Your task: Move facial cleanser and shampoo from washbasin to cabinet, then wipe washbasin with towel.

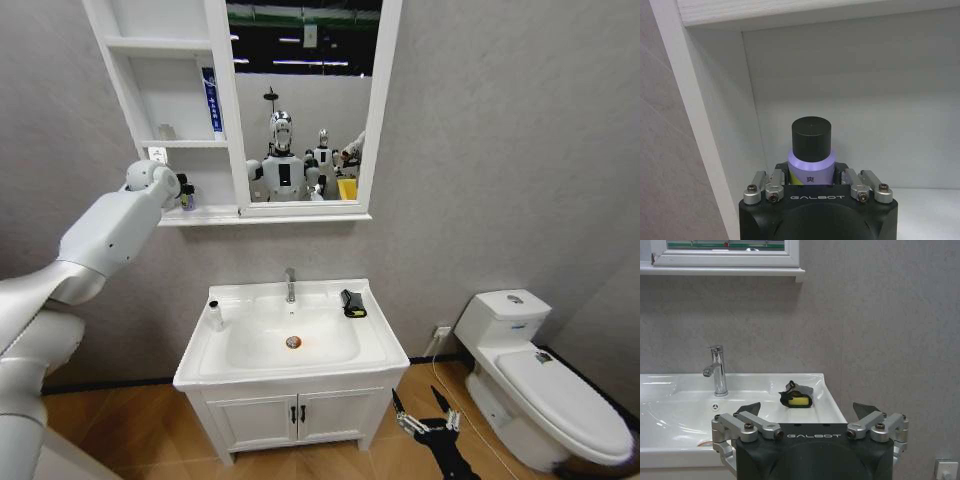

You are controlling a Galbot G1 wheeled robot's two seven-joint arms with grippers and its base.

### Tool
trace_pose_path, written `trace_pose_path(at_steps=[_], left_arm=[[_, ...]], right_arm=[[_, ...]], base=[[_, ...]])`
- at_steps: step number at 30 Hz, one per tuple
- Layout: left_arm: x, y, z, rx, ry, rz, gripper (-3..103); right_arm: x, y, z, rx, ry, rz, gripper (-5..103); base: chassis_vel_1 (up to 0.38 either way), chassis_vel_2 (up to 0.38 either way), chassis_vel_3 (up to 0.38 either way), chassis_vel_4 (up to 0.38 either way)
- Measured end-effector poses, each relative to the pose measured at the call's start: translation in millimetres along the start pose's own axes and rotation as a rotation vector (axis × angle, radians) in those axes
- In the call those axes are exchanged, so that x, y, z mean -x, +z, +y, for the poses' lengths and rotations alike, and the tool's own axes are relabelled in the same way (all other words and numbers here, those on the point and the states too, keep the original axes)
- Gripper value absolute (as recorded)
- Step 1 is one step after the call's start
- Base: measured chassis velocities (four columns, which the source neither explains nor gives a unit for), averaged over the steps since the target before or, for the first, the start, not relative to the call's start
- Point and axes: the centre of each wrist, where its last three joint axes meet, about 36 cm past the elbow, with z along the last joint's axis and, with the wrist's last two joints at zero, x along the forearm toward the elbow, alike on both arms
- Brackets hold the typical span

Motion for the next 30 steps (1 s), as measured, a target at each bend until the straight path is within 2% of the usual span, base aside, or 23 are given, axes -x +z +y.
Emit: trace_pose_path(at_steps=[1,3,4,5,6,8,9,13,15,16,17,19,20,22,25,26,27,28,30], left_arm=[[0.0,0.0,0.0,0.000,0.000,0.000,43],[-2.8,1.1,-0.9,0.005,0.020,-0.002,54],[-2.8,1.1,-0.9,0.005,0.020,-0.002,54],[-3.7,1.7,-0.4,0.007,0.025,-0.004,59],[-3.7,1.7,-0.4,0.007,0.025,-0.004,59],[-4.8,6.6,1.8,0.016,0.029,-0.003,70],[-4.8,6.6,1.8,0.016,0.029,-0.003,70],[-8.3,17.5,4.7,0.027,0.026,-0.001,91],[-10.5,21.5,8.0,0.026,0.025,0.000,91],[-14.8,27.5,13.7,0.024,0.027,-0.001,96],[-14.8,27.5,13.7,0.024,0.027,-0.001,96],[-34.3,42.3,30.5,0.019,0.037,-0.016,100],[-34.3,42.3,30.5,0.019,0.037,-0.016,100],[-70.5,58.4,44.3,0.024,0.071,-0.060,100],[-86.1,65.7,51.8,0.029,0.081,-0.080,100],[-103.3,78.0,60.6,0.035,0.100,-0.101,100],[-141.1,114.0,72.5,0.062,0.162,-0.138,100],[-141.1,114.0,72.5,0.062,0.162,-0.138,100],[-158.5,145.4,66.1,0.109,0.223,-0.147,100]], right_arm=[[0.0,0.0,0.0,0.000,0.000,0.000,100],[-0.3,-0.5,-0.4,-0.001,0.001,0.000,100],[-0.3,-0.5,-0.4,-0.001,0.001,0.000,100],[-0.3,-0.5,-0.5,-0.001,0.002,0.000,100],[-0.3,-0.5,-0.5,-0.001,0.002,0.000,100],[-0.7,-0.8,-0.3,-0.001,0.005,0.000,100],[-0.7,-0.8,-0.3,-0.001,0.005,0.000,100],[-1.1,-2.0,-0.6,0.000,0.008,-0.002,100],[-1.3,-2.6,-0.7,0.001,0.009,-0.003,100],[-1.6,-3.0,-0.9,0.001,0.009,-0.003,100],[-1.6,-3.0,-0.9,0.001,0.009,-0.003,100],[-1.4,-3.2,-1.6,-0.001,0.014,-0.003,100],[-1.4,-3.2,-1.6,-0.001,0.014,-0.003,100],[-0.1,-4.1,-1.8,-0.002,0.020,-0.002,100],[0.3,-4.9,-1.9,-0.001,0.021,-0.001,100],[0.9,-5.6,-2.1,0.000,0.021,0.000,100],[3.7,-5.1,-0.8,-0.002,0.018,0.000,100],[3.7,-5.1,-0.8,-0.002,0.018,0.000,100],[5.1,-5.3,2.6,-0.001,0.015,0.003,100]], base=[[0.000,0.000,0.000,0.000],[0.000,0.000,0.000,0.000],[0.000,0.000,0.000,0.000],[0.000,0.000,0.000,0.000],[0.000,0.000,0.000,0.000],[0.000,0.000,0.000,0.000],[0.000,0.000,0.000,0.000],[0.000,0.000,0.000,0.000],[0.000,0.000,0.000,0.000],[0.000,0.000,0.000,0.000],[0.000,0.000,0.000,0.000],[0.000,0.000,0.000,0.000],[0.000,0.000,0.000,0.000],[0.000,0.000,0.000,0.000],[0.000,0.000,0.000,0.000],[0.000,0.000,0.000,0.000],[0.000,0.000,0.000,0.000],[0.000,0.000,0.000,0.000],[0.000,0.000,0.000,0.000]])
